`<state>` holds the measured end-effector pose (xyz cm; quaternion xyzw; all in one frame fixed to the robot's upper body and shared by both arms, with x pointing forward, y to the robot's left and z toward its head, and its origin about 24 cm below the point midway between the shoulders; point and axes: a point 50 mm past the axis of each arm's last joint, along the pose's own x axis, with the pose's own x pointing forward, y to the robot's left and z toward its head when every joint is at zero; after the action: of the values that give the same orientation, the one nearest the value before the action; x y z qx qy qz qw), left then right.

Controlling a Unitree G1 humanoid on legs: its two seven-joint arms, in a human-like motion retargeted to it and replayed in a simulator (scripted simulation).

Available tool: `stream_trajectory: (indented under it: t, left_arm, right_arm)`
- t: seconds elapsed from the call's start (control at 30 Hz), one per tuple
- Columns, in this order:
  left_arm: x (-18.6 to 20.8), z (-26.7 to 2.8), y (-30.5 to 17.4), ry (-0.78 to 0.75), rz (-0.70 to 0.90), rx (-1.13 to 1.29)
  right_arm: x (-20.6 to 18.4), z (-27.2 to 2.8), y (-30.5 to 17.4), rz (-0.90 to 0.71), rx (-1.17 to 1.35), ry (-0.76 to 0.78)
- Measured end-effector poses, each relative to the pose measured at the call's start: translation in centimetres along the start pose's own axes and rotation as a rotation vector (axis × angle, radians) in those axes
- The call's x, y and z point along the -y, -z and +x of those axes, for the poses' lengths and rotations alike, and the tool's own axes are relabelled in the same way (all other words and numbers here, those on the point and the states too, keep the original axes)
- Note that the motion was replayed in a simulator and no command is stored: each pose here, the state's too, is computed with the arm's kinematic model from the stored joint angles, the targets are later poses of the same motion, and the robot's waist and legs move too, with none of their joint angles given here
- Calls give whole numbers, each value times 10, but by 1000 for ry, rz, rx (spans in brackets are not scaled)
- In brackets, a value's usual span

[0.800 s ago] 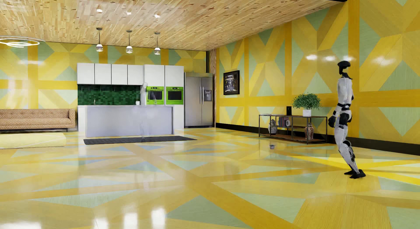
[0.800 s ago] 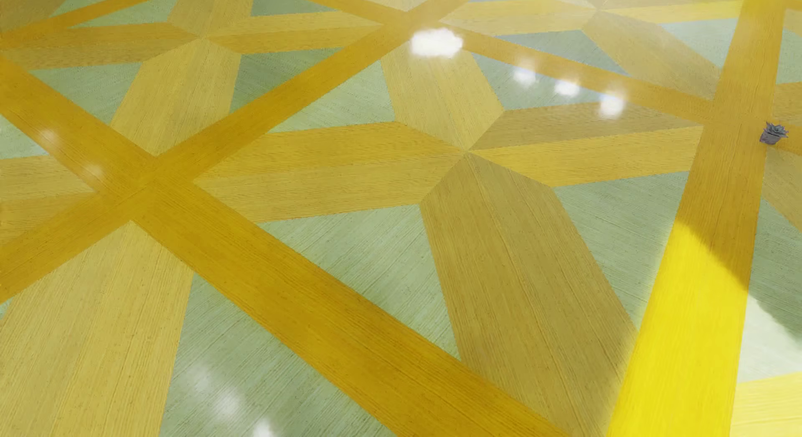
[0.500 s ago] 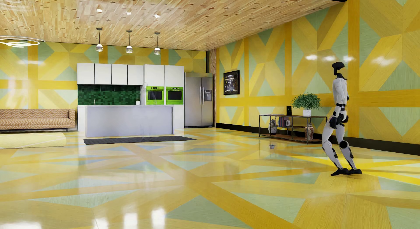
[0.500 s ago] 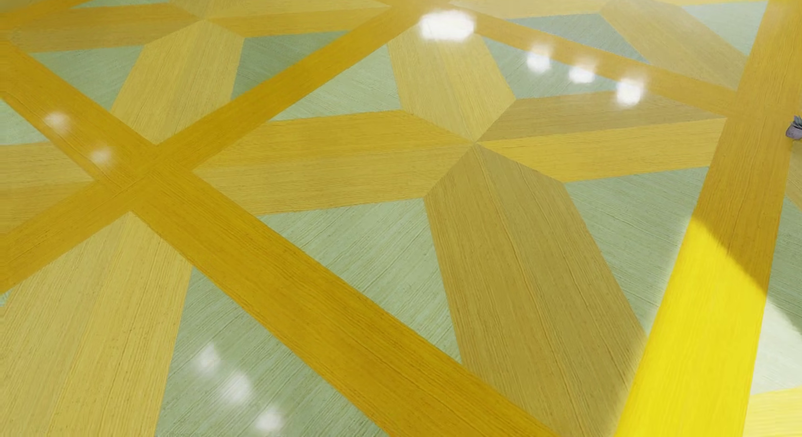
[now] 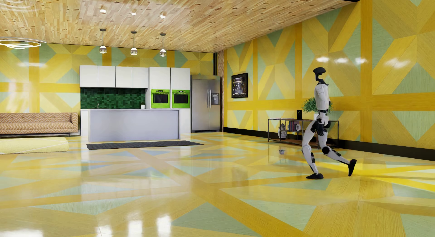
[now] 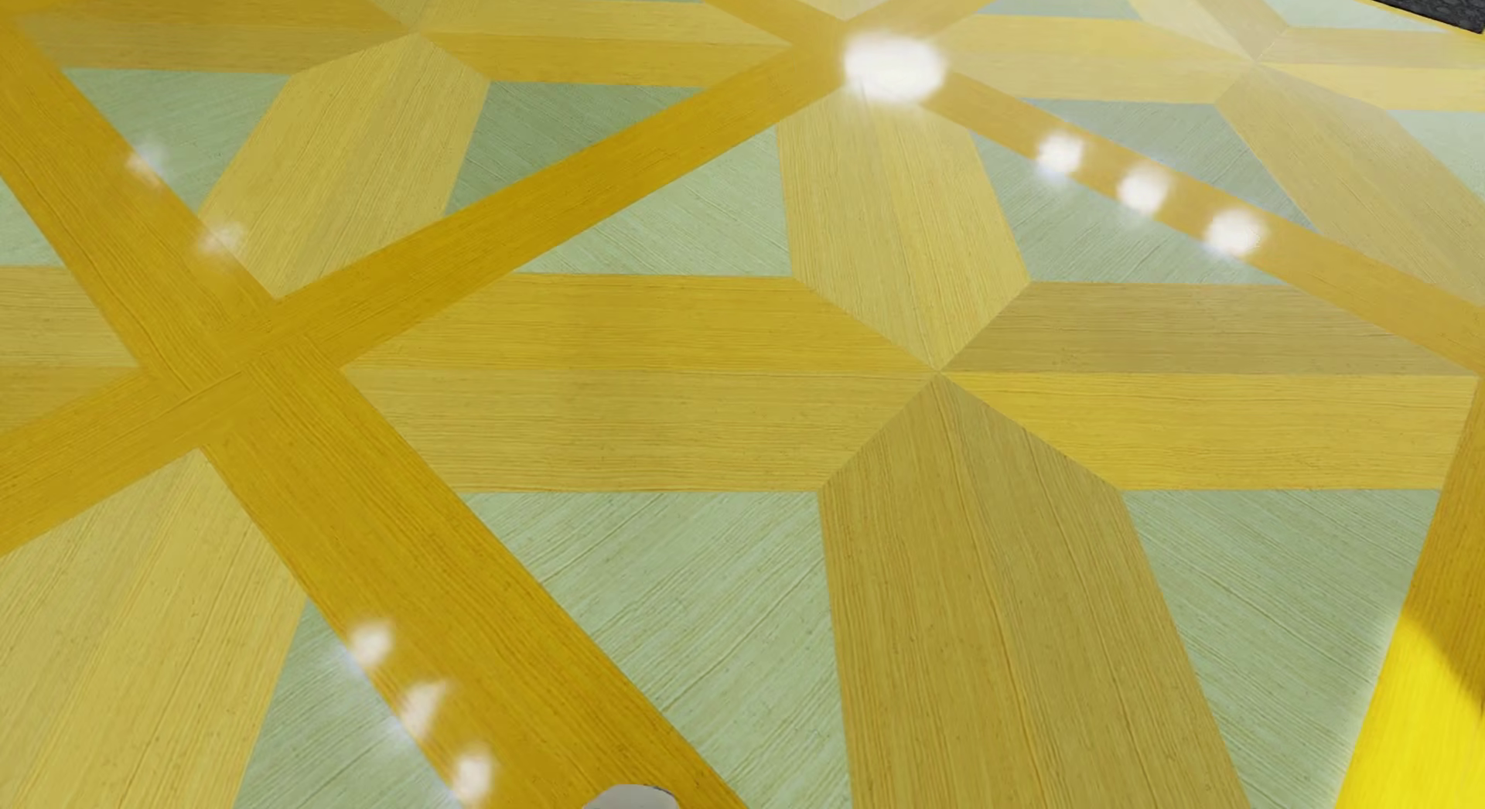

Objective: Walk to the counter

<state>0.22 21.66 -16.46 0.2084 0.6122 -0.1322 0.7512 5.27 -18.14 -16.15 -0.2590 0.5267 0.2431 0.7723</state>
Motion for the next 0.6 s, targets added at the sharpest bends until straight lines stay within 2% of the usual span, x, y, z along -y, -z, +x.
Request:
stream_trajectory:
  t: [0.13,0.33,0.37,0.47,0.6]
  left_arm:
    - [-10,2,-43,-21,10,153]
    - [-51,-4,-98,-124,36,337]
    - [-55,-5,-98,-136,18,335]
    - [-34,2,-70,-88,-18,239]
    - [-15,2,-46,-30,29,165]
  right_arm:
    - [-10,-8,23,78,-52,2]
    - [-26,-18,45,58,-109,-45]
    - [-27,-20,48,56,-118,-49]
    - [-29,-18,51,32,-143,-61]
    - [2,-7,19,48,-46,22]
